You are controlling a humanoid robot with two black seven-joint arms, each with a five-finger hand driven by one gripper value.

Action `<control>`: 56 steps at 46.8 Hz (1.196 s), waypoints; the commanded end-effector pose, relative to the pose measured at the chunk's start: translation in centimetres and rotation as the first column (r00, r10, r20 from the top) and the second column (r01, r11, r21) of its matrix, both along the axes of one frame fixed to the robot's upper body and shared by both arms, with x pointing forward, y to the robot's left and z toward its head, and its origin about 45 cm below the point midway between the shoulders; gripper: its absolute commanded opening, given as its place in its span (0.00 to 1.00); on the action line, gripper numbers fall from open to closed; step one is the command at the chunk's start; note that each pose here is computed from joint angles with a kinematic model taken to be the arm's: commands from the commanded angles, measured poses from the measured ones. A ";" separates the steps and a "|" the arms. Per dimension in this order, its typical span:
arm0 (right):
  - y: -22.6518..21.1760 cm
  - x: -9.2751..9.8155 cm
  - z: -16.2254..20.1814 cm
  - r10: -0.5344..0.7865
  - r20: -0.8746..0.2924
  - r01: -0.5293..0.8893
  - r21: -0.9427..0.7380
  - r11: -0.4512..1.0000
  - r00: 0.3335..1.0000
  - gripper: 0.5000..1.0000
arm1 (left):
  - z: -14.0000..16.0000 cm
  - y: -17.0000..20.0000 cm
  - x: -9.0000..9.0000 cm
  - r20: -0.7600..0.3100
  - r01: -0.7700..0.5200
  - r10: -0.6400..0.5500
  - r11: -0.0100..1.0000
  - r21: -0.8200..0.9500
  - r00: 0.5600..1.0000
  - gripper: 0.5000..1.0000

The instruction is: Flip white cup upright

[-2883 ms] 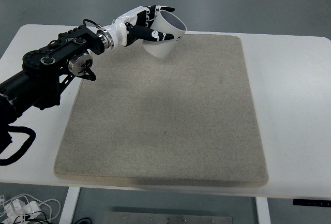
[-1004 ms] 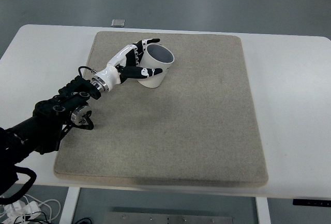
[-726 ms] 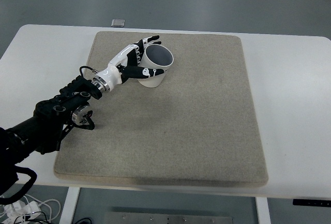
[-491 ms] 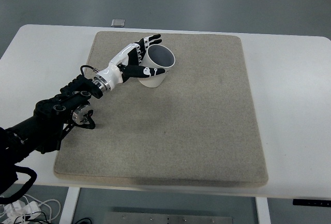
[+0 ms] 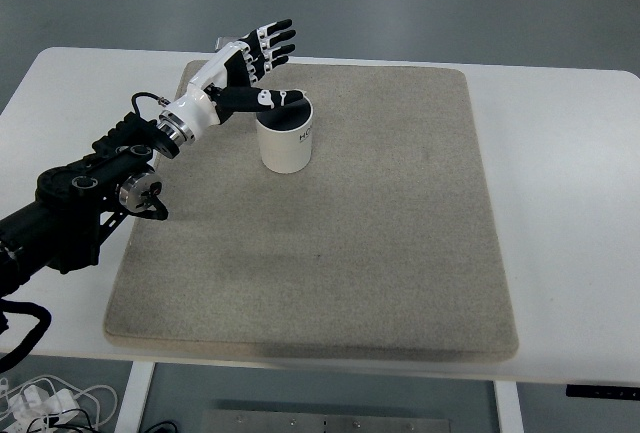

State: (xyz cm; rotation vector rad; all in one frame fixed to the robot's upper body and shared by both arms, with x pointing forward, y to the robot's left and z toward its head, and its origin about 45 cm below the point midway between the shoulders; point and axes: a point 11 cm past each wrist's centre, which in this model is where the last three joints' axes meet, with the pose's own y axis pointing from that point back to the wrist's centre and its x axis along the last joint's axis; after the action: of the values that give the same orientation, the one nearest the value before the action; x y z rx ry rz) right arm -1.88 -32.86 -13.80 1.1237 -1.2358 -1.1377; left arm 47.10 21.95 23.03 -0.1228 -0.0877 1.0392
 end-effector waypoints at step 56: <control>0.0 0.0 0.0 0.000 0.000 0.000 0.000 1.000 1.000 0.90 | 1.6 10.8 3.5 -0.204 -0.539 0.499 0.755 -0.374 0.842 0.99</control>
State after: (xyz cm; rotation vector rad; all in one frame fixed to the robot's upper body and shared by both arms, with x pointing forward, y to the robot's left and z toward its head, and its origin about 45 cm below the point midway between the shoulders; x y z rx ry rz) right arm -1.88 -32.85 -13.80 1.1234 -1.2366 -1.1386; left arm 50.69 32.52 25.13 -0.4773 0.1793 1.6141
